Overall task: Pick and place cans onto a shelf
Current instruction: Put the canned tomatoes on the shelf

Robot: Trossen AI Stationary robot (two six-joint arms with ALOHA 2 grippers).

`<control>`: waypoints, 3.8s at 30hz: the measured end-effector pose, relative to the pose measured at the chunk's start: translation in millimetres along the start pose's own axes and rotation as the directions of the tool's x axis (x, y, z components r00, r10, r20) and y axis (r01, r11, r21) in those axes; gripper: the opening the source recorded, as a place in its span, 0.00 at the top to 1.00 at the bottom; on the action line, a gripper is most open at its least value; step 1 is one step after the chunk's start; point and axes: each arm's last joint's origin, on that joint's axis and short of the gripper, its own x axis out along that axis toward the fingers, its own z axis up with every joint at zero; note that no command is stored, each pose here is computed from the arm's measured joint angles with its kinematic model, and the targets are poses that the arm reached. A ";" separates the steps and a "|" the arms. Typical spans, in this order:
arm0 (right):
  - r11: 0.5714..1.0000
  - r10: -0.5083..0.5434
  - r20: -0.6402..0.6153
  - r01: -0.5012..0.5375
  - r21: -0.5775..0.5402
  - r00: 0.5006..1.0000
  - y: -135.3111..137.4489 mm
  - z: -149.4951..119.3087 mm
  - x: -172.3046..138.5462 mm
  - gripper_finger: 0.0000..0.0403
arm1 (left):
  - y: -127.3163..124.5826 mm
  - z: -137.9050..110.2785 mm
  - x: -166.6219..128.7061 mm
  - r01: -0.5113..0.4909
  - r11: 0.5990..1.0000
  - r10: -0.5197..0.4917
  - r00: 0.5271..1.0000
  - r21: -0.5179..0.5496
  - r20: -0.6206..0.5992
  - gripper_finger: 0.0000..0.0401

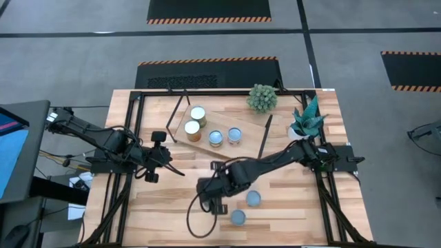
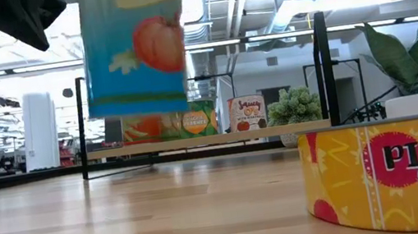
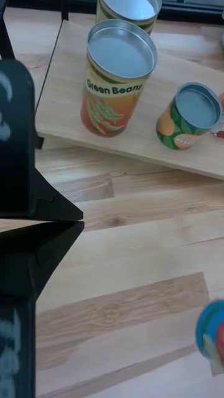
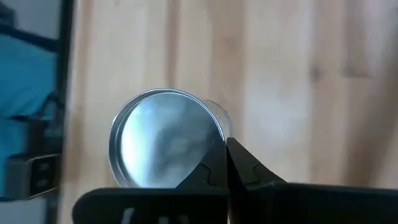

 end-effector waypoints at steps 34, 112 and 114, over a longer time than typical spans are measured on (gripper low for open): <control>0.927 -0.328 -0.009 0.324 0.187 0.945 -312.7 -11.5 -81.1 1.00 | 2.1 -2.1 -0.1 -0.068 0.997 0.068 0.998 -0.033 -0.014 1.00; 0.953 -0.172 -0.075 0.185 0.240 0.982 -292.4 -28.1 -2.0 0.84 | 2.6 -2.1 0.0 -0.085 0.996 0.084 0.996 -0.036 -0.012 1.00; 0.954 -0.177 -0.059 0.186 0.234 0.982 -293.7 -26.8 -2.5 0.84 | 2.6 -2.1 0.0 -0.085 0.996 0.084 0.996 -0.036 -0.012 1.00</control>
